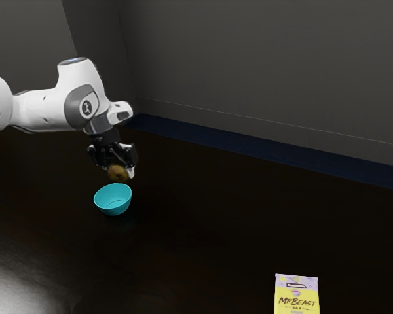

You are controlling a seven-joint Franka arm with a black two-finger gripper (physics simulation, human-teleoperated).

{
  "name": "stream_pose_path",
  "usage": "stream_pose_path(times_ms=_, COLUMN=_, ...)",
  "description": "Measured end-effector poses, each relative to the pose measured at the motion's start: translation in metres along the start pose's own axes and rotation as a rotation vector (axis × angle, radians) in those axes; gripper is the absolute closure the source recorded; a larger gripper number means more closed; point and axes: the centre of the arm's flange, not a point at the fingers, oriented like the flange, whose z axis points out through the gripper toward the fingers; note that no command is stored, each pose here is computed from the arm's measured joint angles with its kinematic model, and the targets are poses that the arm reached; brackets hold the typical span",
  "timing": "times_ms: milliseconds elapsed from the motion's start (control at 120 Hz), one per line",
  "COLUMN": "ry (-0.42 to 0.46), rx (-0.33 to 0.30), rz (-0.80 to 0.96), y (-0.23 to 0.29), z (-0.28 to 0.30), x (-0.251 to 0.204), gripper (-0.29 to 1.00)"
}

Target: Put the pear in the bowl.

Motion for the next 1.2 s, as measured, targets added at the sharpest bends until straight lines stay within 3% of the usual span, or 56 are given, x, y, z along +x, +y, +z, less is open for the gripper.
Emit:
stream_pose_path(times_ms=392, ry=-0.1, rx=0.105, rz=-0.052, y=-0.047, z=0.067, x=0.028, gripper=0.37)
stream_pose_path(times_ms=700, ry=-0.125, rx=0.113, rz=-0.055, y=-0.052, z=0.088, x=0.032, gripper=0.35)
stream_pose_path(times_ms=833, ry=-0.126, rx=0.111, rz=-0.049, y=-0.051, z=0.091, x=0.034, gripper=0.21)
stream_pose_path(times_ms=1000, ry=-0.1, rx=0.1, rz=-0.033, y=-0.045, z=0.072, x=0.039, gripper=0.09)
stream_pose_path(times_ms=1200, ry=-0.009, rx=0.079, rz=0.081, y=-0.001, z=-0.029, x=0.03, gripper=0.04)
